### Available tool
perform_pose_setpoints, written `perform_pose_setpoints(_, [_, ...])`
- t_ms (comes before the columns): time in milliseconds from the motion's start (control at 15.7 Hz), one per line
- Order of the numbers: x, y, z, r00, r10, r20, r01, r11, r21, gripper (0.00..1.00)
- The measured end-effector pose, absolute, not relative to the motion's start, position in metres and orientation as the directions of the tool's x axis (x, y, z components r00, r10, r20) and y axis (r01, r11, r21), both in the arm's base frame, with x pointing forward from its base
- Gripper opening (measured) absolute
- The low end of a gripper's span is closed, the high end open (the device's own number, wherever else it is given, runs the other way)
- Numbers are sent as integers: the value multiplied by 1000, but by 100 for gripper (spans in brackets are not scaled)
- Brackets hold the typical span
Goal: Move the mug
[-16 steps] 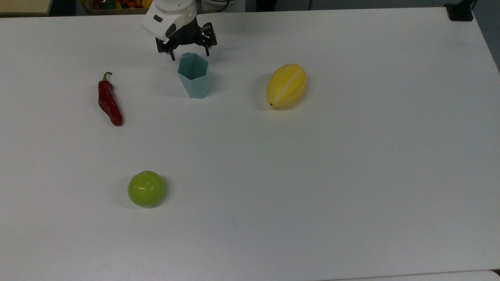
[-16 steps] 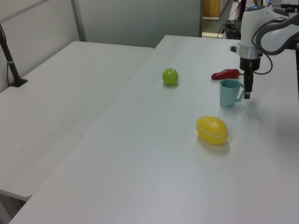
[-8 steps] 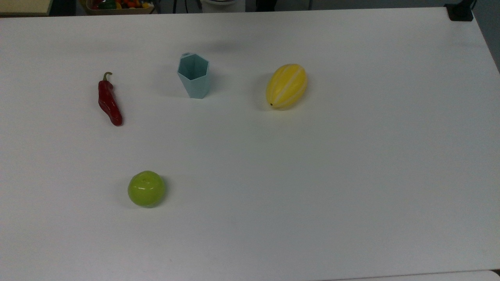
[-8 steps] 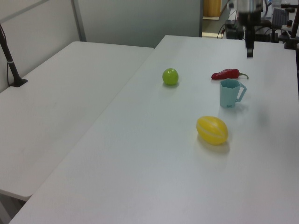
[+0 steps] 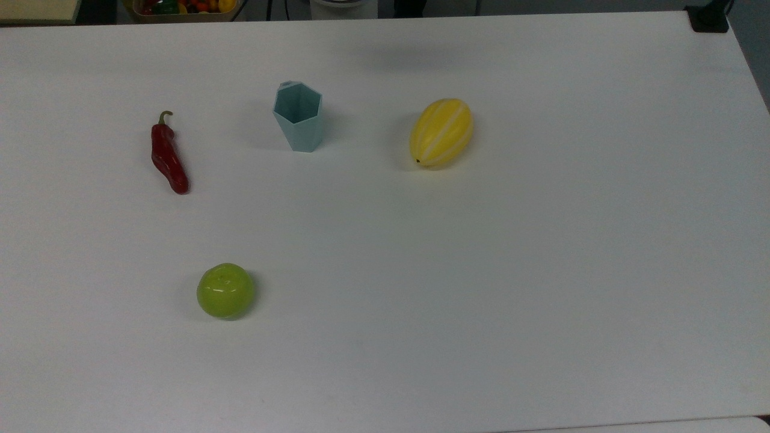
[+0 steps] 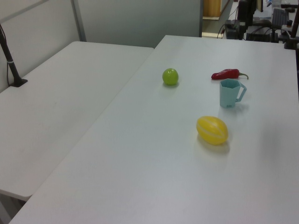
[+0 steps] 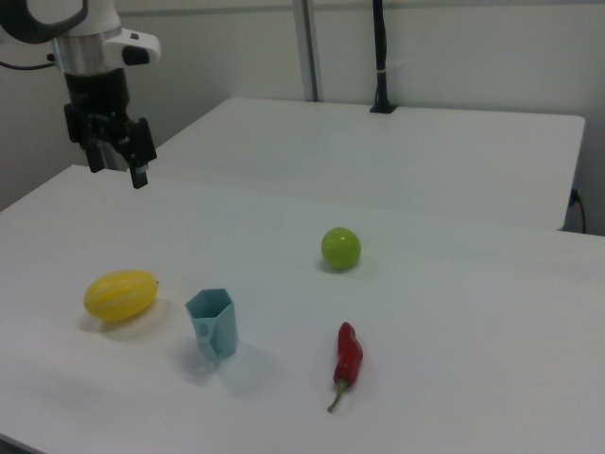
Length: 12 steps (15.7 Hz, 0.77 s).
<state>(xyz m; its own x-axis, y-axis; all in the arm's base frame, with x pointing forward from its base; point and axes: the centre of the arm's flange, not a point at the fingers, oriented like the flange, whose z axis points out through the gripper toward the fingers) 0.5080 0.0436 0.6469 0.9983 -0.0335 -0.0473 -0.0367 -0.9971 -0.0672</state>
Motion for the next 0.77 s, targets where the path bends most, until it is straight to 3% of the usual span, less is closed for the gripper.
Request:
perform_pose_setpoints(128, [511, 49, 647, 999, -27, -35, -29, -997, -67, 100])
perform_pose_setpoints(447, [545, 43, 641, 990, 74, 119, 83, -994, -70, 100])
perform_pose_setpoints(766, [565, 38, 625, 984, 91, 153, 102, -993, -67, 100])
